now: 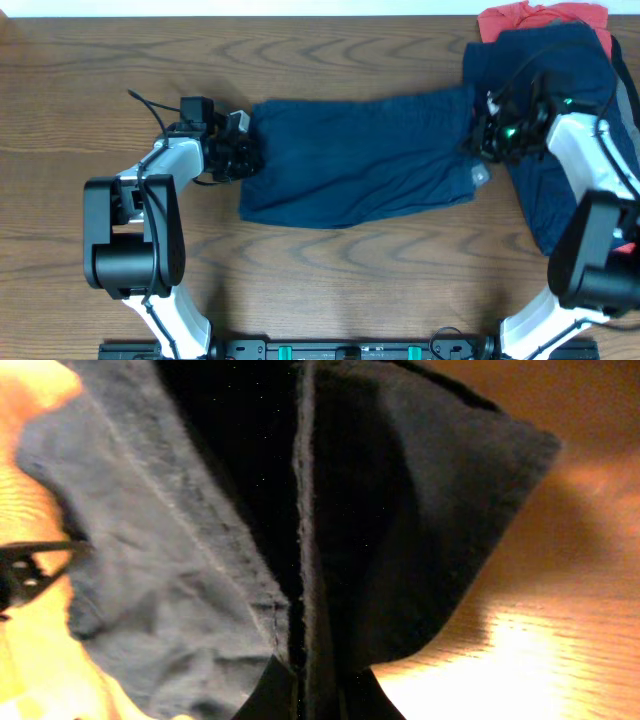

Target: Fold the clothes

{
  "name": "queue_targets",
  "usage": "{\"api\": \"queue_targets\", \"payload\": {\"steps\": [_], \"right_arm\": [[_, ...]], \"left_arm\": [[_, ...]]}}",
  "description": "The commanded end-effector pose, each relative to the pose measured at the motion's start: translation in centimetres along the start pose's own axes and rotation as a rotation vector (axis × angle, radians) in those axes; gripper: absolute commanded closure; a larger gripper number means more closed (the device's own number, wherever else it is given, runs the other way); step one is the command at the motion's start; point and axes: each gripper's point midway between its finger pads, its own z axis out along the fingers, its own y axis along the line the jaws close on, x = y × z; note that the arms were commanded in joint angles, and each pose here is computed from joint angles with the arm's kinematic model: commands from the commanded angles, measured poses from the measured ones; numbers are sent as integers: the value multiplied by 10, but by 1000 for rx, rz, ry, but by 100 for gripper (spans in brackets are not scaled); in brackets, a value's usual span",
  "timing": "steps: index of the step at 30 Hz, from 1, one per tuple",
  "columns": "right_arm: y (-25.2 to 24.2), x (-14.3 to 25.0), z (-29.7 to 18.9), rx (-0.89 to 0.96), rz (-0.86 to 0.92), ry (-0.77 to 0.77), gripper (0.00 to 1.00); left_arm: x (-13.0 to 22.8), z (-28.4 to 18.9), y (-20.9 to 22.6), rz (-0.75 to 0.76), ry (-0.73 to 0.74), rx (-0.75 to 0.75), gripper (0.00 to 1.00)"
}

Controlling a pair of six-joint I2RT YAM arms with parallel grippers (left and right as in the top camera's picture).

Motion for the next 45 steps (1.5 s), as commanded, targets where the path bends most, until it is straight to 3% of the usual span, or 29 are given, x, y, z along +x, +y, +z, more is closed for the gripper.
{"api": "queue_targets", "payload": {"steps": [1, 5, 12, 19, 25, 34, 45], "right_arm": [[42, -17, -28, 12, -135, -91, 99], [96, -16, -26, 6, -226, -113, 99], [168, -5, 26, 76, -253, -180, 99], [223, 26, 89, -11, -310, -134, 99], [264, 41, 103, -95, -351, -162, 99], [281, 48, 128, -135, -340, -173, 99], [299, 86, 168, -183, -393, -91, 99]], "left_arm": [[24, 18, 8, -27, 81, -29, 94], [28, 24, -3, 3, 96, -24, 94], [30, 28, -7, 24, 102, -31, 94], [30, 28, -7, 23, 102, -31, 94], [30, 28, -7, 23, 102, -31, 94], [30, 28, -7, 23, 102, -31, 94], [33, 27, -6, 13, 111, -40, 94]]}}
